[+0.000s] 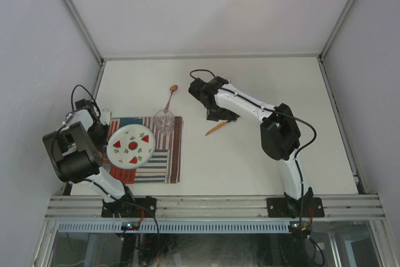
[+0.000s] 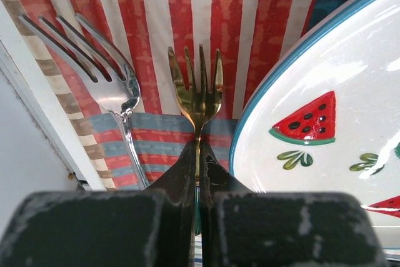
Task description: Set the dinner table for one person
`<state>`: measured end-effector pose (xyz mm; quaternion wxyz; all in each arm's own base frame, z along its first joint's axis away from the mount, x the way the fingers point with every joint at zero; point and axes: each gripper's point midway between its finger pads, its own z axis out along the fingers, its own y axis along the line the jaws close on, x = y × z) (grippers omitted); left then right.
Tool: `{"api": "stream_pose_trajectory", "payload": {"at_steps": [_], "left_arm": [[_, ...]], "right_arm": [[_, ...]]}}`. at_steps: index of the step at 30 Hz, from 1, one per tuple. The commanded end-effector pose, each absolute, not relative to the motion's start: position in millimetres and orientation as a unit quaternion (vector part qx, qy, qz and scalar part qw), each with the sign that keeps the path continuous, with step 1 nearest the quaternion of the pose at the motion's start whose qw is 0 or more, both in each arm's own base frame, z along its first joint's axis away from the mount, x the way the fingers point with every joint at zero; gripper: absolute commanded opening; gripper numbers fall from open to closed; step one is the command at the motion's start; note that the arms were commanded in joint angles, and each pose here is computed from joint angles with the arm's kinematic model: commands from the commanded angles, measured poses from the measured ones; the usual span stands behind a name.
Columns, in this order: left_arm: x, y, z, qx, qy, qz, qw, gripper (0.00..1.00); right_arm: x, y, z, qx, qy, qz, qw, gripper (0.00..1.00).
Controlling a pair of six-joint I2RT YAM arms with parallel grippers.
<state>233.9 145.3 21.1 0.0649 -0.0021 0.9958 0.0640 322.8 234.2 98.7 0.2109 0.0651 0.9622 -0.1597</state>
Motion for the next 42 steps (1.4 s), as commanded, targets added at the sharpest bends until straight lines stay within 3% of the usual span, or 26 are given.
{"api": "stream_pose_trajectory", "payload": {"at_steps": [1,4,9,16,22,36,42], "left_arm": [[232.1,148.4,26.7,-0.012,0.994,0.075,0.078,0.00],[232.3,151.4,26.8,-0.015,0.994,0.082,0.077,0.04],[235.9,153.7,33.9,-0.025,0.991,0.088,0.097,0.29],[235.6,155.1,35.7,-0.028,0.990,0.091,0.100,0.33],[239.2,149.5,44.4,-0.035,0.989,0.079,0.118,0.48],[235.0,130.5,81.4,-0.029,0.984,0.064,0.164,0.49],[231.6,123.0,93.5,-0.030,0.983,0.054,0.171,0.49]], "right_arm": [[326.7,235.5,105.8,0.070,0.959,-0.155,0.228,0.70],[327.2,236.0,105.6,0.071,0.959,-0.155,0.229,0.70],[328.0,236.9,107.1,0.075,0.958,-0.148,0.235,0.72],[328.4,236.0,111.8,0.080,0.956,-0.142,0.245,0.73],[330.6,240.0,121.9,0.080,0.948,-0.130,0.278,0.75],[328.4,247.8,124.1,0.058,0.958,-0.073,0.272,0.83],[369.3,290.7,126.9,-0.021,0.959,-0.004,0.282,0.88]]}}
